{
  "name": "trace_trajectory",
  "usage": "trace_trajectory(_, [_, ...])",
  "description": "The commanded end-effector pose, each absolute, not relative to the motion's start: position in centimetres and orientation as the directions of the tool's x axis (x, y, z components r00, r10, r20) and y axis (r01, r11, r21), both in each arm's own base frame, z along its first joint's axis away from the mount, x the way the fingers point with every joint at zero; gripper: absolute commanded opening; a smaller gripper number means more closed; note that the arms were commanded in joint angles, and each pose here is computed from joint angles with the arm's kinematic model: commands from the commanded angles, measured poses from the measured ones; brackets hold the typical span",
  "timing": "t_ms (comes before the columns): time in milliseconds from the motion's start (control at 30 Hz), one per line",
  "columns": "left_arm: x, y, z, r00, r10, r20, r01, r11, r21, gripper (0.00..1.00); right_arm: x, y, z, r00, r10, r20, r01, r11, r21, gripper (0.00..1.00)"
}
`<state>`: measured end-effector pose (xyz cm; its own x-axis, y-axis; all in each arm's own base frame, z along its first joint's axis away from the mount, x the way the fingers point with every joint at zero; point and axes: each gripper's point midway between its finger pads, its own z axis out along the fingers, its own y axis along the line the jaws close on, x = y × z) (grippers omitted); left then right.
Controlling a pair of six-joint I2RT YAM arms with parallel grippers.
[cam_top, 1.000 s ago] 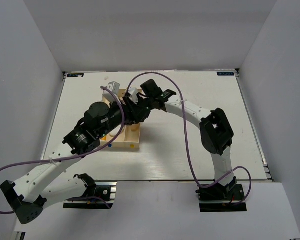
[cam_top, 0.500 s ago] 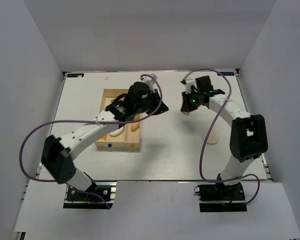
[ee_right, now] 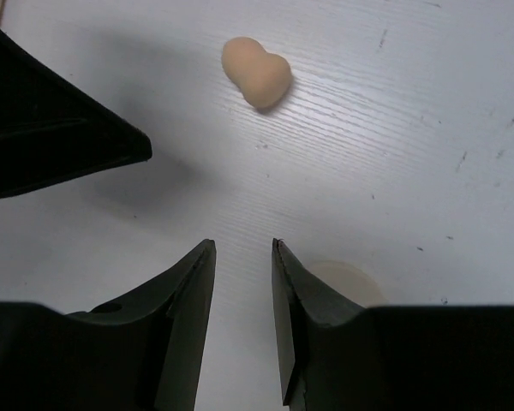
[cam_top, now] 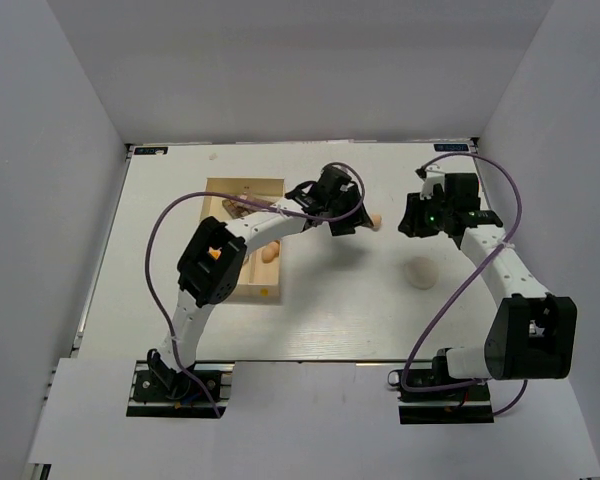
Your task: Organize the makeup
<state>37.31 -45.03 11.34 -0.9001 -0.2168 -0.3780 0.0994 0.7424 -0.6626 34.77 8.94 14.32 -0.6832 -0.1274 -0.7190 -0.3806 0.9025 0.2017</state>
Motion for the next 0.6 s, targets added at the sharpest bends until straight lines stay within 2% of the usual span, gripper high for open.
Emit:
trace_trajectory(0, [38.9, -46.2, 14.3, -0.866, -0.345, -0.363, 0.026, 0.693, -0.72, 0.65, 34.7, 7.8, 14.0, -0.683, -0.085, -0.726, -0.339, 0.917, 0.211, 0.4])
trace_trajectory(133, [41.0, -47.1, 14.0, -0.837, -0.424, -0.346, -0.038, 0.676, -0.736, 0.67, 34.1, 6.9, 13.9, -0.685, -0.044, -0.727, -0.308, 0.922, 0.235, 0.4])
trace_trajectory(267, [41.6, -47.5, 11.9, -0.826, -0.485, -0.286, -0.126, 0.654, -0.746, 0.67, 34.1, 5.6, 14.0, -0.68, 0.008, -0.733, -0.262, 0.931, 0.253, 0.4])
trace_trajectory(567, [42.6, -48.4, 9.5, -0.812, -0.542, -0.216, -0.222, 0.629, -0.745, 0.67, 33.9, 4.4, 14.2, -0.663, 0.046, -0.747, -0.233, 0.936, 0.264, 0.4])
